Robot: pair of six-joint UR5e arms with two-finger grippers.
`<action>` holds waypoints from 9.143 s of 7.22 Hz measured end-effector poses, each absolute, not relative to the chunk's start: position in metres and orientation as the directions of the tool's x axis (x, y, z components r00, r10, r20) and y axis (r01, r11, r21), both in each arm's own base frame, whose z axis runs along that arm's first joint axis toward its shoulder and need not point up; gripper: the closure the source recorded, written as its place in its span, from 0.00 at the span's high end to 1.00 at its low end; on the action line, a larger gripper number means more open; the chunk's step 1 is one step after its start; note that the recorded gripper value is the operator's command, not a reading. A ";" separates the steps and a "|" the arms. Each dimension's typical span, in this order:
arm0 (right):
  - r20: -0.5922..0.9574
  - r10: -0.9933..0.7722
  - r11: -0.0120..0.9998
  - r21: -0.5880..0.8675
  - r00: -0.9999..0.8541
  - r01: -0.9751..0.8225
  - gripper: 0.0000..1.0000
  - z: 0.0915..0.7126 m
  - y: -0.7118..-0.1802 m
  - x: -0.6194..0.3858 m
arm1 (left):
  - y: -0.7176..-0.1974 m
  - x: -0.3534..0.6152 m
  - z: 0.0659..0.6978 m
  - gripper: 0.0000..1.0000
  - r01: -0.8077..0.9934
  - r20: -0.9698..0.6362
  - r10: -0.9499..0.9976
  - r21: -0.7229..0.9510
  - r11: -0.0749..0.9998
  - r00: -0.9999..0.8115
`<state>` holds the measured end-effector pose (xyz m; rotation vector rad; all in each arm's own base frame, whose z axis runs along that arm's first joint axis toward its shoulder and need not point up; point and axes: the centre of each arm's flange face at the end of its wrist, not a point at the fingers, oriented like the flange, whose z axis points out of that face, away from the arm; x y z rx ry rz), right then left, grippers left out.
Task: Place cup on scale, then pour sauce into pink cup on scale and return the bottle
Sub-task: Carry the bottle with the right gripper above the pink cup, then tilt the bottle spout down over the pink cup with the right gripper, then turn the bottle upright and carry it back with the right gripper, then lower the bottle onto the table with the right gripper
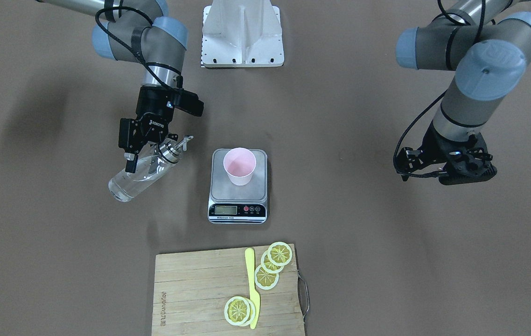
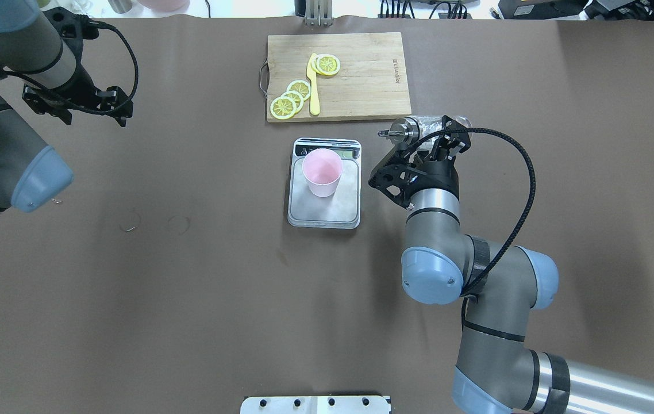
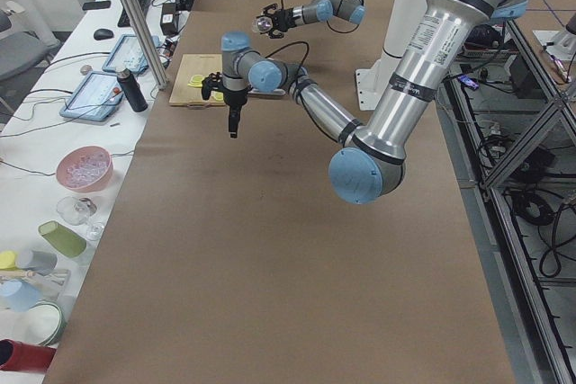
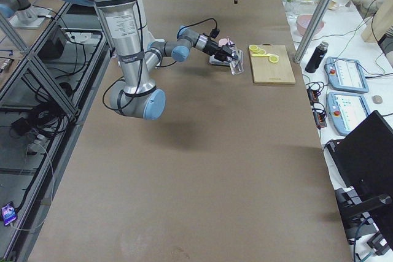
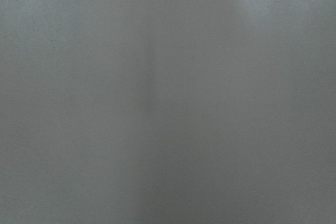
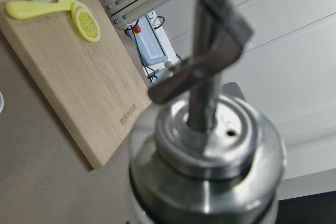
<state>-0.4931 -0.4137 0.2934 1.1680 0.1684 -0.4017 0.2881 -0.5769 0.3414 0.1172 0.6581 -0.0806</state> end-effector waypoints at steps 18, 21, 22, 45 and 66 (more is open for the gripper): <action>-0.723 -0.092 0.260 0.646 0.685 0.718 0.00 0.284 -0.431 -0.573 | -0.588 0.284 0.390 0.99 0.124 -0.609 -0.052 0.077 0.989 0.792; -0.753 -0.079 0.255 0.618 0.653 0.744 0.00 0.286 -0.429 -0.572 | -0.589 0.284 0.390 0.99 0.124 -0.609 -0.051 0.078 0.989 0.792; -0.762 -0.071 0.252 0.611 0.644 0.750 0.00 0.286 -0.428 -0.573 | -0.589 0.284 0.391 0.99 0.124 -0.609 -0.052 0.077 0.989 0.792; 0.641 -0.049 0.675 0.587 0.766 -0.448 0.00 0.435 -0.481 -0.323 | -0.584 0.278 0.355 0.99 0.150 -0.626 -0.026 0.146 0.978 0.779; 0.637 -0.028 0.705 0.559 0.771 -0.437 1.00 0.484 -0.482 -0.330 | -0.585 0.280 0.360 0.99 0.144 -0.620 -0.026 0.141 0.980 0.784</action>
